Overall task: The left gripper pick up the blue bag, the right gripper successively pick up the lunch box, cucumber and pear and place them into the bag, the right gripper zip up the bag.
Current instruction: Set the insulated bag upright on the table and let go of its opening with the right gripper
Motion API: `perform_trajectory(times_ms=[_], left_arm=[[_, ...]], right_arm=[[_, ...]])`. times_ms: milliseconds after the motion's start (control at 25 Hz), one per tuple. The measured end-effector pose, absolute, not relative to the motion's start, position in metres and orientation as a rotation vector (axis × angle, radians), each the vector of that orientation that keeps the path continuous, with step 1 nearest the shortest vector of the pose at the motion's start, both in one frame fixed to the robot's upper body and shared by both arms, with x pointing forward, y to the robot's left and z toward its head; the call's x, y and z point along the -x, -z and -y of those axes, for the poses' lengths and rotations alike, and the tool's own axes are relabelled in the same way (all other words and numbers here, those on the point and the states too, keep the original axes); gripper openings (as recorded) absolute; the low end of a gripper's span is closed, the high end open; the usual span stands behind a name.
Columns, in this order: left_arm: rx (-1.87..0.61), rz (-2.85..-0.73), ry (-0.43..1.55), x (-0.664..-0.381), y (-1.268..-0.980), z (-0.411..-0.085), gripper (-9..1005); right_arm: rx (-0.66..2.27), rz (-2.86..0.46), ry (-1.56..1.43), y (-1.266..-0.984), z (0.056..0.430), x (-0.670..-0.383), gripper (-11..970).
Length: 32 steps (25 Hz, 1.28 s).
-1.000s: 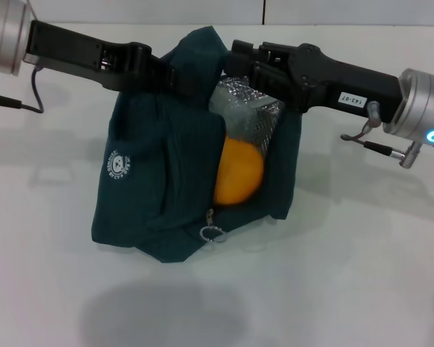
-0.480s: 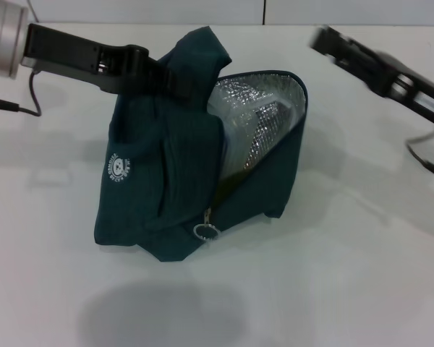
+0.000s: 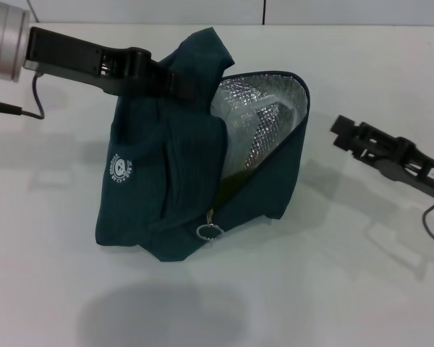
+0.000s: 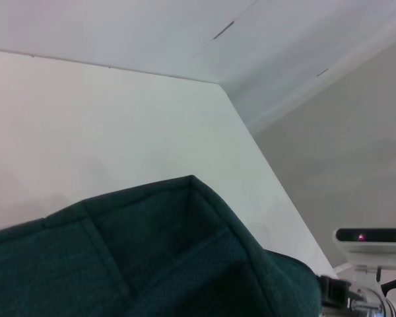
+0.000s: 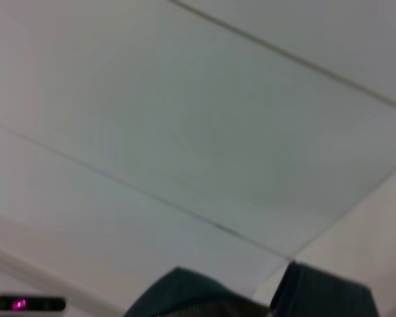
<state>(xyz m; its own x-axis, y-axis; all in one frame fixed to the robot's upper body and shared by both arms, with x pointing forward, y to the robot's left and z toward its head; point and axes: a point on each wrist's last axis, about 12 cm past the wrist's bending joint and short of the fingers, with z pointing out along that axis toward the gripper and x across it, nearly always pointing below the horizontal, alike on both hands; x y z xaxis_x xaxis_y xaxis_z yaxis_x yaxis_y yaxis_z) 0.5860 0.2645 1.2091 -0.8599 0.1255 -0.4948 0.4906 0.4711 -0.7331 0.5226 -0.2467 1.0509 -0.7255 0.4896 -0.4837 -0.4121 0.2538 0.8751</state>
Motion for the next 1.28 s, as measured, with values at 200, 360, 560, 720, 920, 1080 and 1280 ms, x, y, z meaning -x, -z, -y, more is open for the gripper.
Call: perform_trajectory(times_ms=[200, 360, 560, 720, 920, 1080, 1280], left_arm=[[-0.520, -2.349, 1.349, -0.586, -1.209, -0.264, 43], [-0.522, -2.349, 1.350, -0.586, -1.209, -0.264, 43], [-0.523, -2.348, 1.350, -0.586, -1.209, -0.263, 43], [-0.527, -2.345, 1.352, -0.587, -1.210, -0.262, 43], [-0.527, -2.345, 1.353, -0.587, -1.210, -0.262, 43], [-0.527, -2.345, 1.352, -0.587, -1.210, -0.262, 43], [-0.528, -2.346, 1.353, -0.587, -1.210, -0.262, 43]], right_arm=[[-0.087, -1.856, -1.636, -1.054, 0.232, -0.531, 721], [-0.097, -1.890, -1.644, -1.054, 0.225, -0.537, 879], [-0.122, -1.931, -1.647, -1.056, 0.216, -0.546, 877], [-0.062, -1.958, -1.653, -1.058, 0.209, -0.549, 872], [0.001, -1.957, -1.635, -1.061, 0.209, -0.550, 856], [0.020, -1.942, -1.631, -1.061, 0.208, -0.549, 717], [0.022, -1.942, -1.628, -1.061, 0.208, -0.549, 502]])
